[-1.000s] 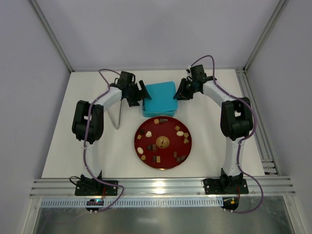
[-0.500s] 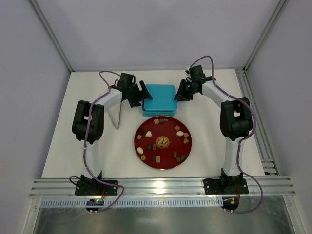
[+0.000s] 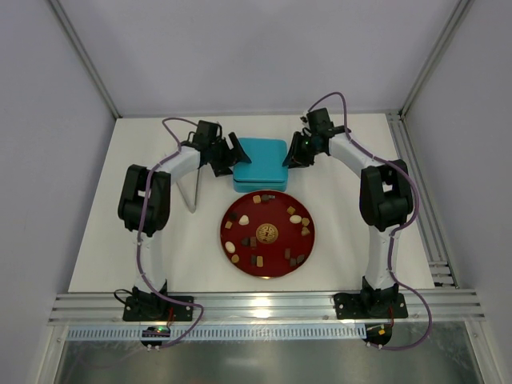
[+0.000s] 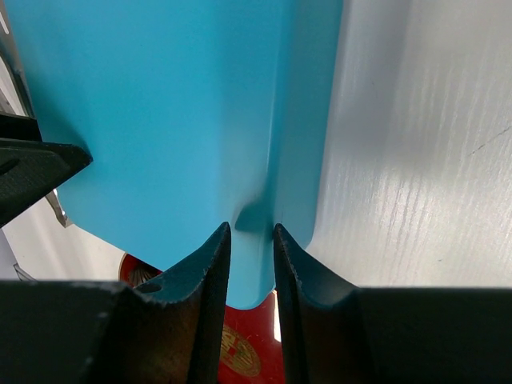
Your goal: Pack the chocolate
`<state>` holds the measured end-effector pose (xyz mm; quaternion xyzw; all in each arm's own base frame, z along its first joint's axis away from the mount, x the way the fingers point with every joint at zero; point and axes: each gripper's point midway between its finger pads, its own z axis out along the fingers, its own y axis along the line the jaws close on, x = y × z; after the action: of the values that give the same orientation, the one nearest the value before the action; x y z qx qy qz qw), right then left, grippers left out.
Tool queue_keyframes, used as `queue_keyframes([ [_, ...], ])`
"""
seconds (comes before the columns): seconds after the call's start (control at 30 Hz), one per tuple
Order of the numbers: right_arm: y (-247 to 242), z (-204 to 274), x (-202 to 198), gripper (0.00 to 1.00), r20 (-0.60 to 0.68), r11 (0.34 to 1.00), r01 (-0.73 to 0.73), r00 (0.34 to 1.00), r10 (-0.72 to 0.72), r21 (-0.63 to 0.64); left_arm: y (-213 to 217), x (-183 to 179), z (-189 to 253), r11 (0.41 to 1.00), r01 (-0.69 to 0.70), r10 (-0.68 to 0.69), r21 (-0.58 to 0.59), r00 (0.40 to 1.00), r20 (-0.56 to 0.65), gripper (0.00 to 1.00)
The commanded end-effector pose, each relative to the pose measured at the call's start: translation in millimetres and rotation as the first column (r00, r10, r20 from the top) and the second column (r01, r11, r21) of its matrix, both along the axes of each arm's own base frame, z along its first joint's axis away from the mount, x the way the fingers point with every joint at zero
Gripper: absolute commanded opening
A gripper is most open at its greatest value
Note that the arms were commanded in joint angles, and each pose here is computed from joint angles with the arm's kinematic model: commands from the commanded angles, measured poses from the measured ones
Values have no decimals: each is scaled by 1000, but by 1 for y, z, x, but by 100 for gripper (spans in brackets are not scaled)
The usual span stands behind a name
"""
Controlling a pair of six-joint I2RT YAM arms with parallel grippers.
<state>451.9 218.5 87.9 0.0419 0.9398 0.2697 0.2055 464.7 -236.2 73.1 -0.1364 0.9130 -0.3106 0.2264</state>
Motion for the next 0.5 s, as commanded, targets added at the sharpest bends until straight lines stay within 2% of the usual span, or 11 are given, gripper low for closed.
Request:
queue_keyframes([
  [0.0,7,25,4,30,66,1000,-24,998,24,1,-7,3,37,999,13,-8,-46,996,92,83],
  [0.47,14,30,-4,30,76,999,-48,996,49,-15,-11,-6,43,998,2,3,-57,996,92,79],
])
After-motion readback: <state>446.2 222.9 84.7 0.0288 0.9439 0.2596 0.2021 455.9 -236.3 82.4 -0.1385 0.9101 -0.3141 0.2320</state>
